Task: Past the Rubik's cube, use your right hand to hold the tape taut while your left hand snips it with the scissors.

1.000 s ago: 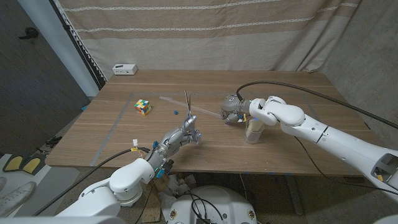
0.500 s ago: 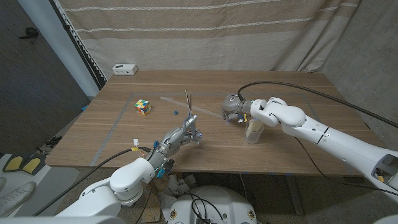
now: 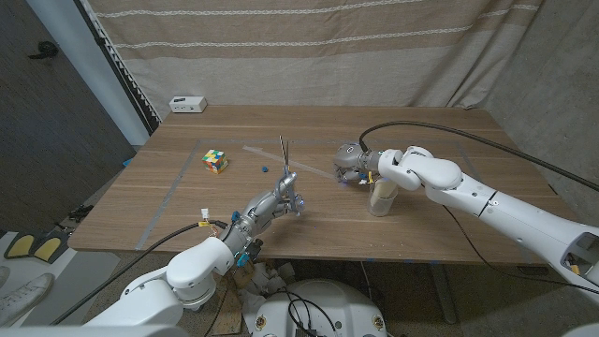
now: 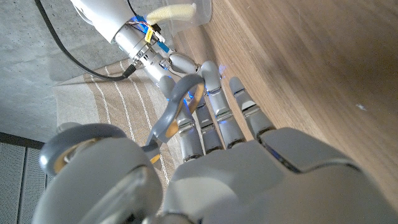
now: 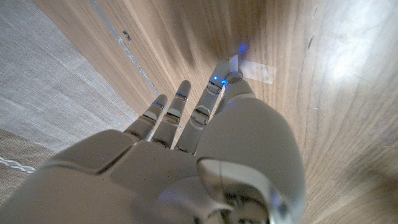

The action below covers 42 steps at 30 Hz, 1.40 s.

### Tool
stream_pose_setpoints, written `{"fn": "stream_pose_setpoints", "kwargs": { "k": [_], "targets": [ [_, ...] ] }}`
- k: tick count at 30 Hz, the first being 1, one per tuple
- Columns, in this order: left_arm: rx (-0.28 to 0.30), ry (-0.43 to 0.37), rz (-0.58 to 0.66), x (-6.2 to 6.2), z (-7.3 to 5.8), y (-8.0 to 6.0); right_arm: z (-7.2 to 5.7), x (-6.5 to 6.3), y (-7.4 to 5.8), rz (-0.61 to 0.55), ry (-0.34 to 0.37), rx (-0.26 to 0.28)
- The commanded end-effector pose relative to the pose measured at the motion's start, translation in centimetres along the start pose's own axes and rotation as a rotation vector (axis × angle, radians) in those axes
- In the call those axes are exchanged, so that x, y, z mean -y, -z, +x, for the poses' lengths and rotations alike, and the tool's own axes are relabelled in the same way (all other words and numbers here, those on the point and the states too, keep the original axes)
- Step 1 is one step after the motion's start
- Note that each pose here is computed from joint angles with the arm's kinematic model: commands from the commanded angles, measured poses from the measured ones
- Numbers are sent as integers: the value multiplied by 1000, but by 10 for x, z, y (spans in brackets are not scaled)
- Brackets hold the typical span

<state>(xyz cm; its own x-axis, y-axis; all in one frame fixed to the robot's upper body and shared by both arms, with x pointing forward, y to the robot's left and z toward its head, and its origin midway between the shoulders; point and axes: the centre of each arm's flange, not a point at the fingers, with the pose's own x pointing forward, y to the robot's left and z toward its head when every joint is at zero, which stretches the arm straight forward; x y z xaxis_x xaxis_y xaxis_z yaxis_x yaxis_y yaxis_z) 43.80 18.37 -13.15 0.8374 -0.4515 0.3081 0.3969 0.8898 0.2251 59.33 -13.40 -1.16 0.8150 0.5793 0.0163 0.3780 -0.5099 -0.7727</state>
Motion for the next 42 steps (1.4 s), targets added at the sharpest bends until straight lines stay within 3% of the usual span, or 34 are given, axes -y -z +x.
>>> {"fn": "stream_pose_setpoints", "kwargs": {
  "k": [1, 9, 16, 18, 30, 42],
  "targets": [
    [-1, -9, -2, -1, 0, 1, -5, 10, 9, 72, 117, 7],
    [2, -12, -10, 0, 0, 2, -13, 21, 12, 105, 215, 15],
    [0, -10, -6, -1, 1, 2, -15, 25, 16, 126, 260, 7],
    [-2, -9, -4, -1, 2, 2, -13, 24, 17, 126, 226, 4],
    [-4, -3, -1, -4, 4, 1, -10, 19, 16, 109, 208, -8],
    [-7, 6, 0, -6, 7, 1, -16, 29, 20, 109, 182, -21]
  ]
}}
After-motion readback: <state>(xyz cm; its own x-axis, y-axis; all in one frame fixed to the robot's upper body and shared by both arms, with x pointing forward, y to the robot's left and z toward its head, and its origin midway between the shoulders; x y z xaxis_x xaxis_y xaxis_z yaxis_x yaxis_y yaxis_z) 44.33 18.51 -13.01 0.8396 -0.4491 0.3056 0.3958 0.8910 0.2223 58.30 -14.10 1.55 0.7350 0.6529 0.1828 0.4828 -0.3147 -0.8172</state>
